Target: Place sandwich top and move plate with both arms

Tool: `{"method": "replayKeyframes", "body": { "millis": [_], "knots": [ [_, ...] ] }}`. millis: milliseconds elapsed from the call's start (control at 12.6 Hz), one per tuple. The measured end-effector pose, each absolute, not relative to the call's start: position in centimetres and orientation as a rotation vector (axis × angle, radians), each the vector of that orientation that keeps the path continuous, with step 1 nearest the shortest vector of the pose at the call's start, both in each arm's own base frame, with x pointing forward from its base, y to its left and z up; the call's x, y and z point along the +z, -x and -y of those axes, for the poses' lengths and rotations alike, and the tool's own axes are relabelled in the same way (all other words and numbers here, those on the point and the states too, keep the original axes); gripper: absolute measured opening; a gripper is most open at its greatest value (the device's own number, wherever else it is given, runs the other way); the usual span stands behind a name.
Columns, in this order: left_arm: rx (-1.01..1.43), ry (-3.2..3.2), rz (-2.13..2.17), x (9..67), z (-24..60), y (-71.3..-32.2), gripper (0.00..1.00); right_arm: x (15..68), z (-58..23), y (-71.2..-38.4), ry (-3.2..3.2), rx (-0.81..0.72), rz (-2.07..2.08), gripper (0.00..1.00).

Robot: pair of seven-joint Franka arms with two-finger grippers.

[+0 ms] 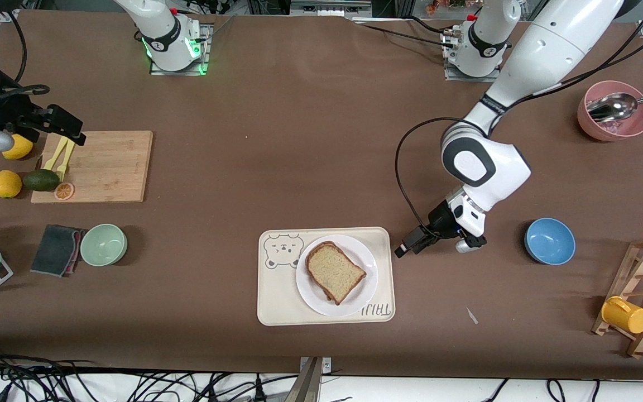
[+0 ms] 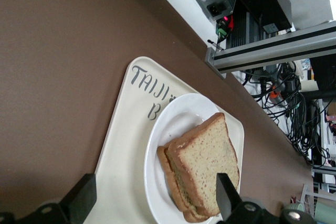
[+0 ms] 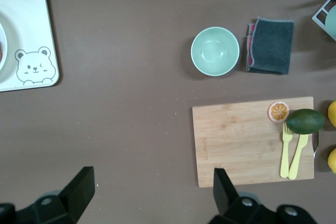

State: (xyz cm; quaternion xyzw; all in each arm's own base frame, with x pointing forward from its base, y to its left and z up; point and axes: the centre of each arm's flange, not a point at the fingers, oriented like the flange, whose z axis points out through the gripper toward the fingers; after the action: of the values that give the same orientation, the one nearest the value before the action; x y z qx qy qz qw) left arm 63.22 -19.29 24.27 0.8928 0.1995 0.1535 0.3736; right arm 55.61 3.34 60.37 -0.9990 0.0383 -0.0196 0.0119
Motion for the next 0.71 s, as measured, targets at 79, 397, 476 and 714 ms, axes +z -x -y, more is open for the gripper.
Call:
{"method": "replayKeyframes", "body": {
  "millis": [79, 397, 476, 714],
  "knots": [
    [0.347, -2.313, -0.489, 24.9, 18.6, -63.4, 1.0, 60.6, -3.3, -55.8, 3.112, -0.095, -0.12, 1.0],
    [0.119, -2.557, -0.399, 28.5, 14.8, -63.6, 1.0, 59.8, -3.4, -56.8, 3.107, -0.13, -0.12, 1.0],
    [0.076, -2.644, -0.37, 29.6, 13.5, -63.4, 1.0, 59.4, -3.4, -57.1, 3.107, -0.124, -0.121, 1.0],
    [0.007, -2.836, -0.301, 33.3, 9.3, -62.4, 1.0, 58.9, -3.7, -57.3, 3.102, -0.113, -0.115, 1.0]
  ]
}}
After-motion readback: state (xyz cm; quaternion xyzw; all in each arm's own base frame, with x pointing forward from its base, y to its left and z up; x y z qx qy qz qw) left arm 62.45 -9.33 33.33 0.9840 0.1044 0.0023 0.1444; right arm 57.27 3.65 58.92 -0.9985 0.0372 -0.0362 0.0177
